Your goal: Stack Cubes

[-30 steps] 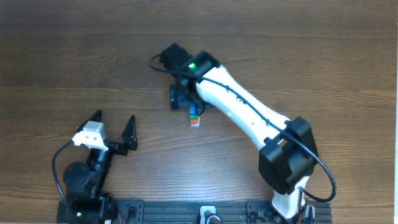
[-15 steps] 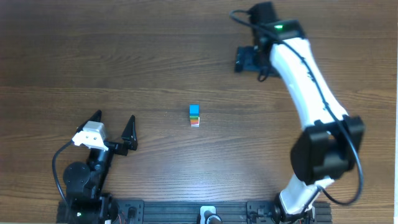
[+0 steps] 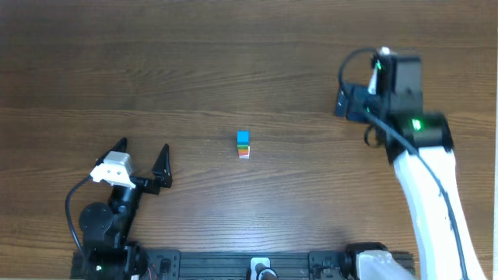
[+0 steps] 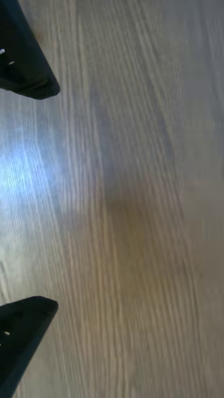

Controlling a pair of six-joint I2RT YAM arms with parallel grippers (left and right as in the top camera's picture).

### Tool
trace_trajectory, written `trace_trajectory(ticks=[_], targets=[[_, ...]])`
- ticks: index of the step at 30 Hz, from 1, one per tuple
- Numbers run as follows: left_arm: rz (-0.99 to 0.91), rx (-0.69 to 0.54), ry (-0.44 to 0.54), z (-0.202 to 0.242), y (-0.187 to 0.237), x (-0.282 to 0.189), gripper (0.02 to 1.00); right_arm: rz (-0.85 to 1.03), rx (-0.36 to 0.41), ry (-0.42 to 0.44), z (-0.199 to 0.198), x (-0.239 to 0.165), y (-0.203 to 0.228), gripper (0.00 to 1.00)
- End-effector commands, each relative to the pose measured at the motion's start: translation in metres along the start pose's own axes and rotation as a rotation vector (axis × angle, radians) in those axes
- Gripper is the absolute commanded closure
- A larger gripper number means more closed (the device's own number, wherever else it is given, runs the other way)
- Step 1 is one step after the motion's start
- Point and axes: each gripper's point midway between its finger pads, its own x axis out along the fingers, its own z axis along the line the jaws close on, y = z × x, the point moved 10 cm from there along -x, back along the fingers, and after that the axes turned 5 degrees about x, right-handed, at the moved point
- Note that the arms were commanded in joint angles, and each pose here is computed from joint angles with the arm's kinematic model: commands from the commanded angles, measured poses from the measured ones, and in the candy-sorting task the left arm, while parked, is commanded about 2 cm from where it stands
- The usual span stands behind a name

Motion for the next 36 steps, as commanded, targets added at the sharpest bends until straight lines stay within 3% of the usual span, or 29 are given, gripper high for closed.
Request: trace_trajectory(ticks=[1, 12, 18, 29, 36], targets=[[0.0, 0.015, -0.002, 0.0, 0.001, 0.0, 0.018, -0.152, -0.011, -0.007, -0.017, -0.02, 0.025, 0.009], [0.0, 0.015, -0.002, 0.0, 0.001, 0.0, 0.02, -0.588, 0.024, -0.146, -0.034, -0.044, 0.093, 0.007], [0.0, 0.015, -0.002, 0.0, 0.001, 0.0, 0.02, -0.774, -0.075, -0.251, -0.035, -0.062, 0.117, 0.007], [0.0, 0.015, -0.002, 0.0, 0.001, 0.0, 0.02, -0.897, -0.128, -0.335, -0.036, -0.039, 0.144, 0.009], [0.0, 0.015, -0.002, 0.0, 0.001, 0.0, 0.02, -0.931, -0.156, -0.321, -0.036, -0.014, 0.151, 0.009]])
